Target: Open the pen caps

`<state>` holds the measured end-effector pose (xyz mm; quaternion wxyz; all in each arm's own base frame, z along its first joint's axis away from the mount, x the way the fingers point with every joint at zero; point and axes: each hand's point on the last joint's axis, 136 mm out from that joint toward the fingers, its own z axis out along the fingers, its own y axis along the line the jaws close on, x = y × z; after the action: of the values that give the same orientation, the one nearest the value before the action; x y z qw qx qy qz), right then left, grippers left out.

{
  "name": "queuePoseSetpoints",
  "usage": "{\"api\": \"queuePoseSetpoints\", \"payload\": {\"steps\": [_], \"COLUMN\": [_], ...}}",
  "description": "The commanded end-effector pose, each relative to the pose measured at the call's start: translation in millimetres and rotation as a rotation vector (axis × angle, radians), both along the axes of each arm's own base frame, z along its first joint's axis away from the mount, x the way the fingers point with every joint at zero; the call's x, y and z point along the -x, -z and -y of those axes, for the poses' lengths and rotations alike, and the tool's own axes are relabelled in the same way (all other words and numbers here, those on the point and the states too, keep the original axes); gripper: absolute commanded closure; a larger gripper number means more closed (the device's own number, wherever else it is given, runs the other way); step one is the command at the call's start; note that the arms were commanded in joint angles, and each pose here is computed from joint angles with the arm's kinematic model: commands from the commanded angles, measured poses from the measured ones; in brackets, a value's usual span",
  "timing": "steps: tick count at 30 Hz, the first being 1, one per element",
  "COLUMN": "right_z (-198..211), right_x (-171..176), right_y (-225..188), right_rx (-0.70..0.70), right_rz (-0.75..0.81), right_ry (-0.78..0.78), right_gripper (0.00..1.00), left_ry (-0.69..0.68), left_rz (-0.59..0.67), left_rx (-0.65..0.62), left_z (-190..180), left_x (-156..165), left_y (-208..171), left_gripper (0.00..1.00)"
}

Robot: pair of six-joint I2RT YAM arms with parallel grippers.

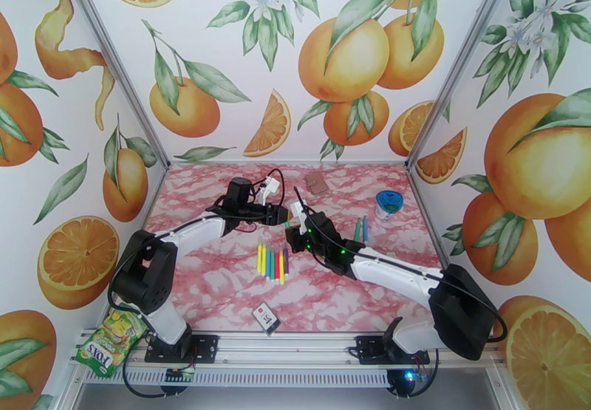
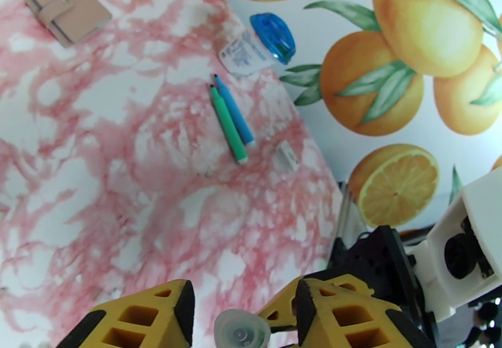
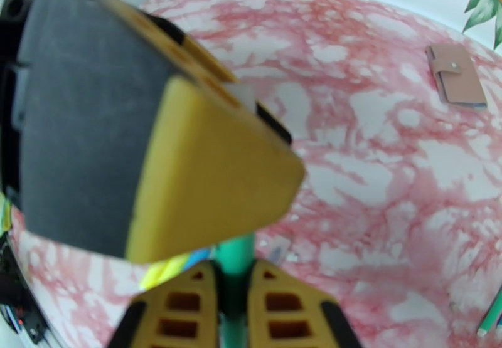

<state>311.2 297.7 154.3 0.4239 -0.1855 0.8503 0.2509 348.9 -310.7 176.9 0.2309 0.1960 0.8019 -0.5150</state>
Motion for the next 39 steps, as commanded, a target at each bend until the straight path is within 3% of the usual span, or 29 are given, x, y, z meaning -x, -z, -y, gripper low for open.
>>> {"api": "queuePoseSetpoints", "payload": {"steps": [1, 6, 13, 16, 20, 24, 34, 39], "right_z": [-6.0, -5.5, -6.4, -7.1, -8.0, -9.5, -12.4, -12.9], "right_x": [-2.7, -3.2, -4.3, -4.8, -6.4, -7.9, -11.4, -10.5], "right_y": [-18.1, -18.2, -20.5, -19.5, -14.9, -10.7, -7.5, -7.5], "right_rx": [-0.036, -0.039, -0.039, -0.04, -0.031, -0.026, -0.022, -0.025], "right_rz": [0.049, 0.052, 0.058, 0.056, 0.049, 0.043, 0.044, 0.043], "right_ry": [-0.019, -0.015, -0.017, -0.017, -0.015, -0.015, -0.014, -0.02], "right_gripper": [0.87, 0.87, 0.86, 0.8, 0.69, 0.66, 0.71, 0.81], "left_ry": [0.026, 0.027, 0.031, 0.032, 0.038, 0.043, 0.071, 0.066], "left_rz": [0.046, 0.041, 0.041, 0.04, 0.043, 0.045, 0.057, 0.057], "left_rx": [0.035, 0.033, 0.038, 0.042, 0.053, 0.061, 0.104, 0.103], "left_z": [7.9, 7.7, 8.6, 9.0, 9.9, 10.0, 11.1, 11.0], "left_x": [-3.4, -3.9, -4.0, -4.1, -3.1, -0.6, 7.6, 6.5], "left_y": [-18.2, -17.7, -21.0, -23.7, -29.4, -33.8, -45.0, -44.7], "left_gripper": [0.58, 0.66, 0.89, 0.95, 0.98, 1.0, 1.0, 1.0]}}
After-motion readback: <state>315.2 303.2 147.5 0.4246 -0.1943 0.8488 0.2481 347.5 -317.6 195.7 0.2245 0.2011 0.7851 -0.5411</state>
